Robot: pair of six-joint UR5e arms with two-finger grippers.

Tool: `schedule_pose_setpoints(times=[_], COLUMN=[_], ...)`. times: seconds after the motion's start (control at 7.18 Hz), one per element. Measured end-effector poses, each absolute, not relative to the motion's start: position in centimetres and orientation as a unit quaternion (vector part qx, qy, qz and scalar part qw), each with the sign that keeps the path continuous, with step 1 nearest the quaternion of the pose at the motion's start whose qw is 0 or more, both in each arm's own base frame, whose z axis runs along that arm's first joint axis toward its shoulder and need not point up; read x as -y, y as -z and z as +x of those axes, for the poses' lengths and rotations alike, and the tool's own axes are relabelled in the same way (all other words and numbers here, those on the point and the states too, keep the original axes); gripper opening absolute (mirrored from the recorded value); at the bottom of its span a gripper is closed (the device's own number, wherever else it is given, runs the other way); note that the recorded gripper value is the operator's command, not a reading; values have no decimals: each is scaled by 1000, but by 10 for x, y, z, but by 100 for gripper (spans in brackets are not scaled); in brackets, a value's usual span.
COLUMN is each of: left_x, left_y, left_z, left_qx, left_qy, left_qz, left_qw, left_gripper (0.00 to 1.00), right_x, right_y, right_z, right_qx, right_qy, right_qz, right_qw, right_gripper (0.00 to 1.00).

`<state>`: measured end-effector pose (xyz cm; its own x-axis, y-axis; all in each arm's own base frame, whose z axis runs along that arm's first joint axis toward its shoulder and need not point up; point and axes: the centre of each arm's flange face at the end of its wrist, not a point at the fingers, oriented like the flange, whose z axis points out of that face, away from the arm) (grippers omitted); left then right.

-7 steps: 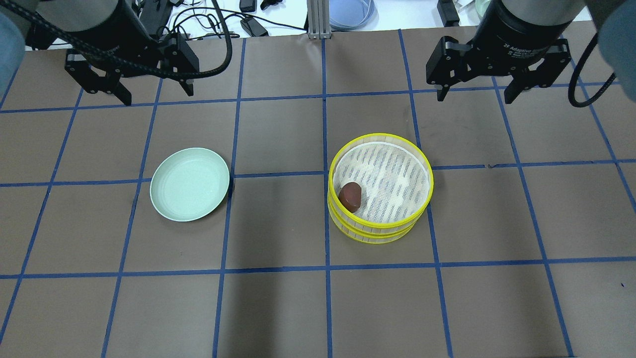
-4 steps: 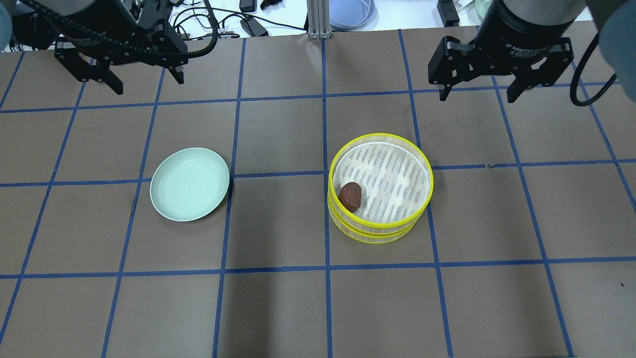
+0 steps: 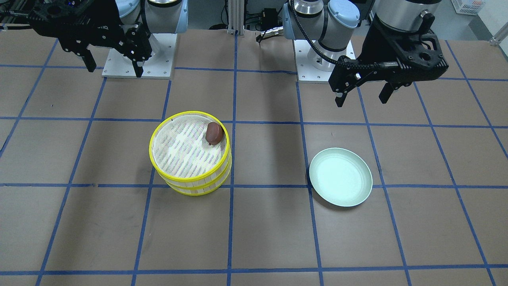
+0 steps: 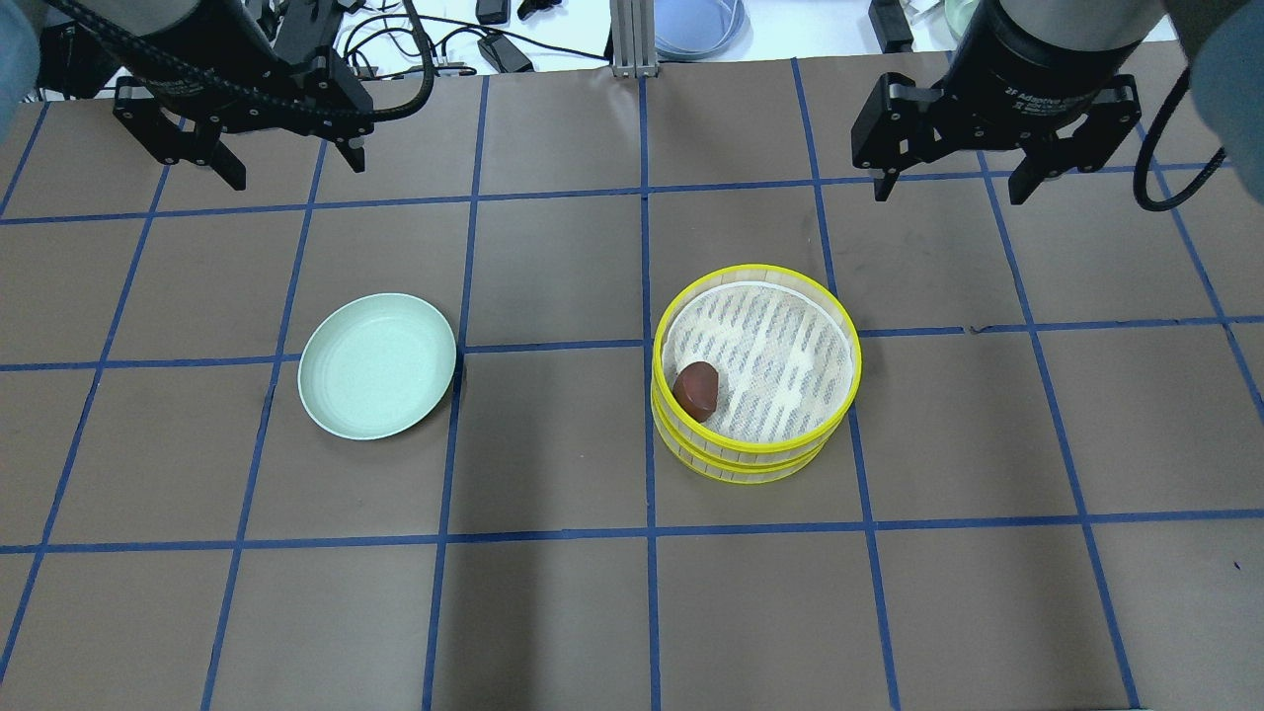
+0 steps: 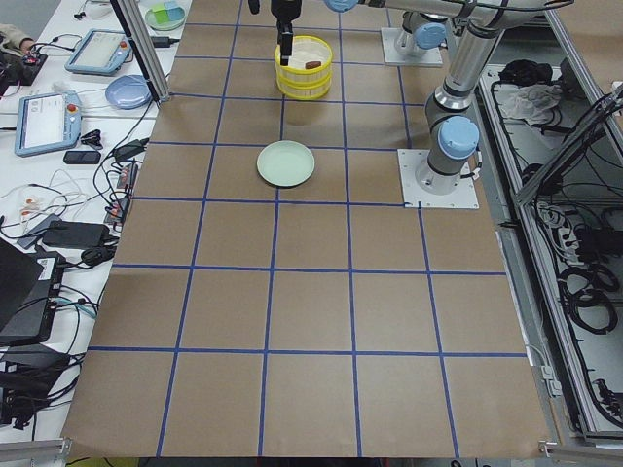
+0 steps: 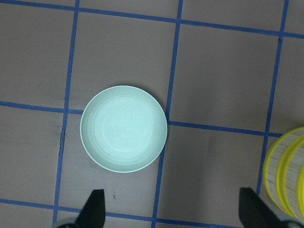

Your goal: Stack buns with steamer

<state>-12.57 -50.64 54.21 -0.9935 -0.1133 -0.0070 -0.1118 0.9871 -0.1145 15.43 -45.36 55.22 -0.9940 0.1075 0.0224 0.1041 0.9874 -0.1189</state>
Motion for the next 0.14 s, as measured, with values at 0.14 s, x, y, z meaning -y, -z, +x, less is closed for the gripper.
schedule_pose_setpoints(times=[0.14], left_x=[507], left_y=[-541], left_z=[-125], left_qx=[-997], left_qy=[56], left_qz=[-49], left_qw=[7], left_gripper=[98], right_x=[454], right_y=[-552], right_z=[154], right_qx=[997], right_qy=[-59], right_qz=[-53], right_qw=[14], right_gripper=[100])
